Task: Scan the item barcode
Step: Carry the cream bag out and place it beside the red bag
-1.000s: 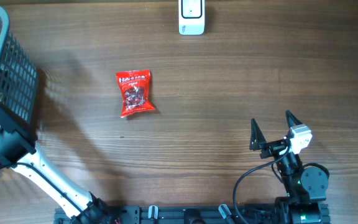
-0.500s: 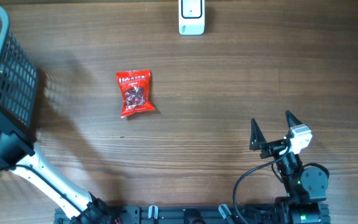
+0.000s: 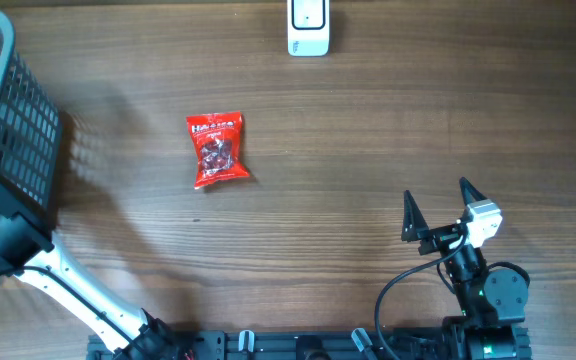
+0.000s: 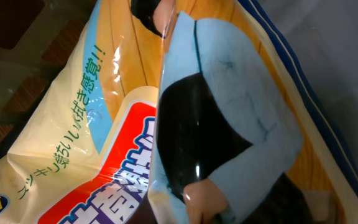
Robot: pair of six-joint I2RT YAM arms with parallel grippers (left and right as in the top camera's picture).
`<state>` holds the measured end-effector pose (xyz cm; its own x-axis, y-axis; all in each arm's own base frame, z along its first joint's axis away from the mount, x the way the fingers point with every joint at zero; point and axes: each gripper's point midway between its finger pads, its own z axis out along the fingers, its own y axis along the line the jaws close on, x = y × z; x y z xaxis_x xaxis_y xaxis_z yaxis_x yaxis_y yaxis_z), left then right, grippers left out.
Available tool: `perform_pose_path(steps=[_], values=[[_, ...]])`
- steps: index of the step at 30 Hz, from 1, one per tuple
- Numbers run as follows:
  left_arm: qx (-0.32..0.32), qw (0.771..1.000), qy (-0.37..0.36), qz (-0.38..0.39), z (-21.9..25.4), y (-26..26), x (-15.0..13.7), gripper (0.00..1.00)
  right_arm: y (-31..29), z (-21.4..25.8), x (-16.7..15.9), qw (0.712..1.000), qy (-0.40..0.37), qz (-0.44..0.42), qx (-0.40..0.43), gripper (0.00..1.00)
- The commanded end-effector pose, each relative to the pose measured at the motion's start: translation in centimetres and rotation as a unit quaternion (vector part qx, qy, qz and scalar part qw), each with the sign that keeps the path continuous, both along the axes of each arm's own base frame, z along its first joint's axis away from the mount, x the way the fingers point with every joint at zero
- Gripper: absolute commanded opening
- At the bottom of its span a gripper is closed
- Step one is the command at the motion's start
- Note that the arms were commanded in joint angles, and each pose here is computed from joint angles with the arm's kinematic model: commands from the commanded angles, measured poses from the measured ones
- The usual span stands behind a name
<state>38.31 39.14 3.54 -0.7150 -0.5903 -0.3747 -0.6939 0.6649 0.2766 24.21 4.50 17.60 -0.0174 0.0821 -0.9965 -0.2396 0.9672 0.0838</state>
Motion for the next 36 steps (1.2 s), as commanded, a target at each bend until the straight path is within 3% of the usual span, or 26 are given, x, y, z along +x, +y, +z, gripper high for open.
perform_pose_path(steps=[1, 6, 9, 13, 17, 27, 31, 36], values=[[-0.069, 0.995, 0.068, 0.01, -6.8, -2.0, -3.4, 0.04, -0.1, 0.2, 0.0, 1.0, -0.006, -0.005, -0.002, 1.0], [-0.042, 0.998, 0.044, 0.032, -3.2, -1.3, -3.1, 0.04, -0.1, 0.2, 0.0, 1.0, -0.006, -0.005, -0.002, 1.0], [-0.019, 0.998, -0.008, 0.06, 0.9, -0.8, -2.3, 0.04, -0.1, 0.2, 0.0, 1.0, -0.006, -0.005, -0.002, 1.0], [-0.016, 0.994, -0.103, 0.038, 7.8, -1.7, -0.4, 0.04, -0.1, 0.2, 0.0, 1.0, -0.006, -0.005, -0.002, 1.0], [0.001, 0.981, -0.195, 0.021, 15.5, -2.9, 0.5, 0.04, -0.1, 0.2, 0.0, 1.0, -0.006, -0.005, -0.003, 1.0], [0.085, 0.934, -0.347, -0.018, 32.1, -6.9, -2.1, 0.04, -0.1, 0.2, 0.0, 1.0, -0.006, -0.005, -0.002, 1.0], [0.044, 0.896, -0.434, -0.085, 37.2, -11.8, -1.7, 0.04, -0.1, 0.2, 0.0, 1.0, -0.006, -0.005, -0.002, 1.0], [-0.086, 0.852, -0.491, -0.162, 39.2, -19.9, 0.4, 0.04, -0.1, 0.2, 0.0, 1.0, -0.006, -0.005, -0.002, 1.0]])
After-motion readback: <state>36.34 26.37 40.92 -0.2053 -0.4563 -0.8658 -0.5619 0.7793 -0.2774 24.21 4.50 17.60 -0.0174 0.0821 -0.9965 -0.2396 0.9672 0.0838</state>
